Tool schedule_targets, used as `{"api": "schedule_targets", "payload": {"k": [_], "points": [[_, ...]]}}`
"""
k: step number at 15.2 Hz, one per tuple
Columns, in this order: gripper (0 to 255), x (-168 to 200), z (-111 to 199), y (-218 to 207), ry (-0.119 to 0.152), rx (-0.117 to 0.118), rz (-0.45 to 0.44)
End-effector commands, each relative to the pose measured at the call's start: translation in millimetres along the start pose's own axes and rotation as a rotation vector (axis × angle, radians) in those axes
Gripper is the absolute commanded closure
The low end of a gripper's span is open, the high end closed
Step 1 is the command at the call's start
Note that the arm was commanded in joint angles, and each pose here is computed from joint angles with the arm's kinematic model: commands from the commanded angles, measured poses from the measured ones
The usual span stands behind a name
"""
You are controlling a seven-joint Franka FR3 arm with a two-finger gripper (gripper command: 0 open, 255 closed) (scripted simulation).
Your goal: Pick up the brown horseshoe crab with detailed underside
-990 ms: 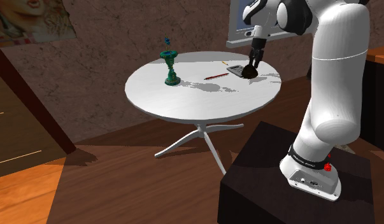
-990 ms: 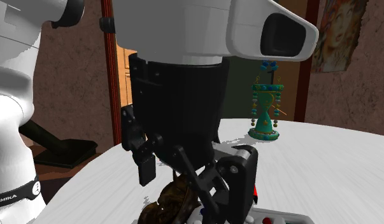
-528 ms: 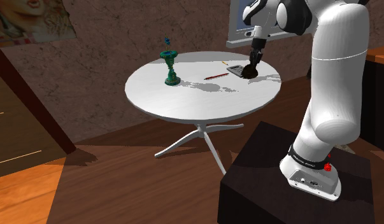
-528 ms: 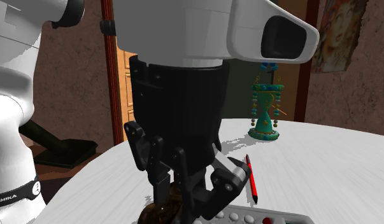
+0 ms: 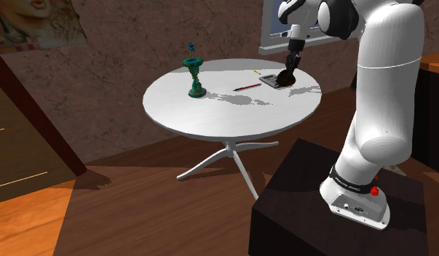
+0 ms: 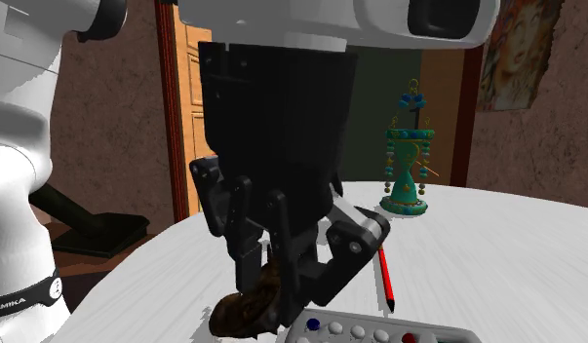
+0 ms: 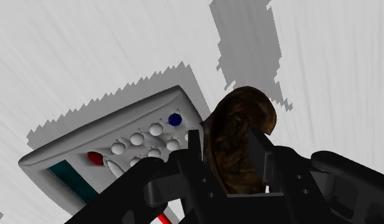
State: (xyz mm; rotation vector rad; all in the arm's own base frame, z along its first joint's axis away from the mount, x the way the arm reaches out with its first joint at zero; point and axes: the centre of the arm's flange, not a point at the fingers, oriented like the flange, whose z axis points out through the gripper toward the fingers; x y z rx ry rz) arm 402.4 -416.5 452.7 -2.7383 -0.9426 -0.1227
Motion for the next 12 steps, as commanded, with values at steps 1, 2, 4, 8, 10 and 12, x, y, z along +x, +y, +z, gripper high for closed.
{"api": "schedule_targets", "payload": {"k": [1, 2, 4, 8, 10, 12], "points": [[255, 1.3, -10.2, -3.1, 0.000, 0.000, 0.000], [255, 2.1, -15.3, -4.1, 0.000, 0.000, 0.000], [255, 3.8, -25.5, -6.2, 0.000, 0.000, 0.000], [255, 7.1, -46.0, -10.5, 0.000, 0.000, 0.000], [255, 8.7, -56.2, -12.6, 0.000, 0.000, 0.000], [255, 8.8, -56.9, -12.7, 0.000, 0.000, 0.000]]}}
